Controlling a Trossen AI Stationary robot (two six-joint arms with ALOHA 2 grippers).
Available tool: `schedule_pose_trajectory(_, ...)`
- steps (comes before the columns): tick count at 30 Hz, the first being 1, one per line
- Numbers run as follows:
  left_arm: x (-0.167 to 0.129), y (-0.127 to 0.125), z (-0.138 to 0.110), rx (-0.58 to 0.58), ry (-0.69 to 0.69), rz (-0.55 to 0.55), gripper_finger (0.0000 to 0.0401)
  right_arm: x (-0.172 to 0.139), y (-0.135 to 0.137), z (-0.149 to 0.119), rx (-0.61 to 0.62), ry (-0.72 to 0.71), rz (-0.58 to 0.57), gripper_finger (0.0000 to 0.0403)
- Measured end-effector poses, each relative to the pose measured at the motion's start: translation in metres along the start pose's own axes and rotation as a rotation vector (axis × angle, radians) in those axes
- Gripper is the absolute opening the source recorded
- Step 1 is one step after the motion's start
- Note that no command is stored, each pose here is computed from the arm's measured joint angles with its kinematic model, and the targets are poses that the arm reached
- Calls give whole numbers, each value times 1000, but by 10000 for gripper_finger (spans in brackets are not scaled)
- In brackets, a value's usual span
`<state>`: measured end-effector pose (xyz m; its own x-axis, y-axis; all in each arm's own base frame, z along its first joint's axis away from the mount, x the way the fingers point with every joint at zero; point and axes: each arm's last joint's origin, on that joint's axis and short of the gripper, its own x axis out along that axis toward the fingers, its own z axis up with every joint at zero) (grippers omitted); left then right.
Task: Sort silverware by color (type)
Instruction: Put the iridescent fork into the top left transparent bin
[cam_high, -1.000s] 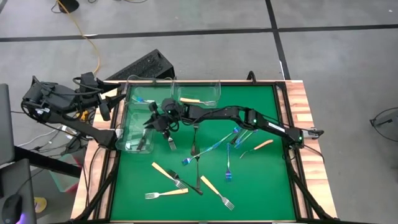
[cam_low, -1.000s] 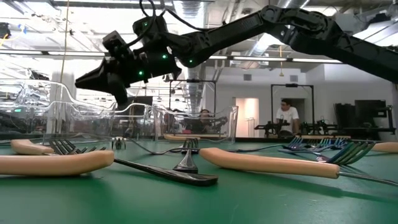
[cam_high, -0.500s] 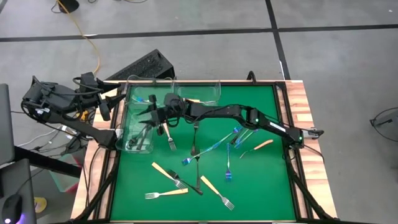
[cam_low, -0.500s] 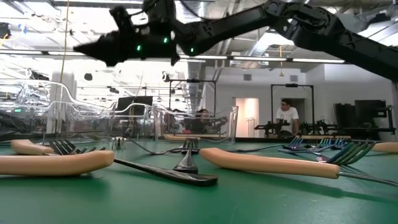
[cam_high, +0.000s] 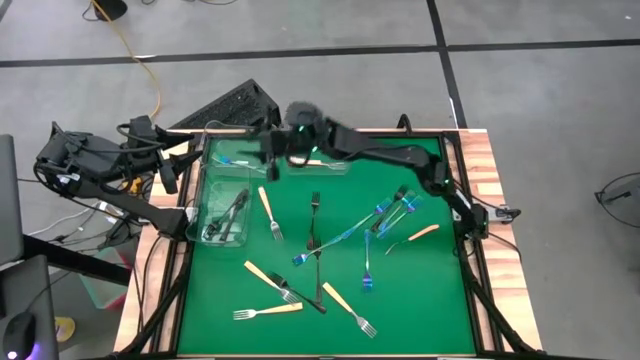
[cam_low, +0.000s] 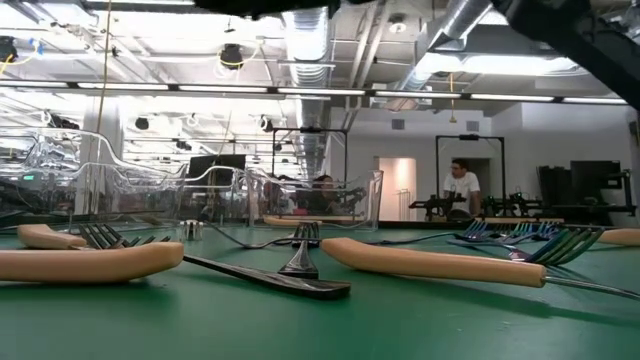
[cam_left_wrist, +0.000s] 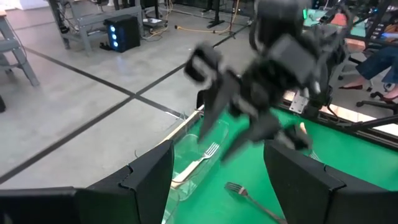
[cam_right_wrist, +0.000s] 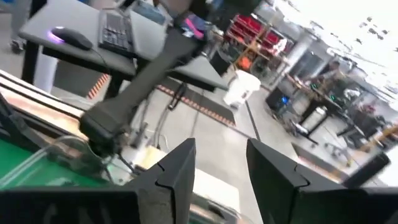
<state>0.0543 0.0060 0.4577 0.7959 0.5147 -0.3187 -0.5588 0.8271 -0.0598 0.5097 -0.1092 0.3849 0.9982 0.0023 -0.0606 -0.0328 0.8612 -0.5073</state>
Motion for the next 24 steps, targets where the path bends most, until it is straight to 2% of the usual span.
schedule_pose_trajectory(7, 12, -6, -15, 64, 23, 18, 234, -60, -54, 36, 27, 26, -133, 163)
schedule_pose_trajectory(14, 29, -14, -41, 72, -36, -1, 234, -134, -91, 66, 172, 98, -196, 163)
schedule_pose_trajectory(19, 36, -15, -59, -5, -132, -60, 234, -191, -94, 70, 315, 331, -152, 163)
schedule_pose_trajectory(24, 47, -16, -84, -54, -158, -65, 234, -235, -80, 62, 488, 614, -72, 163)
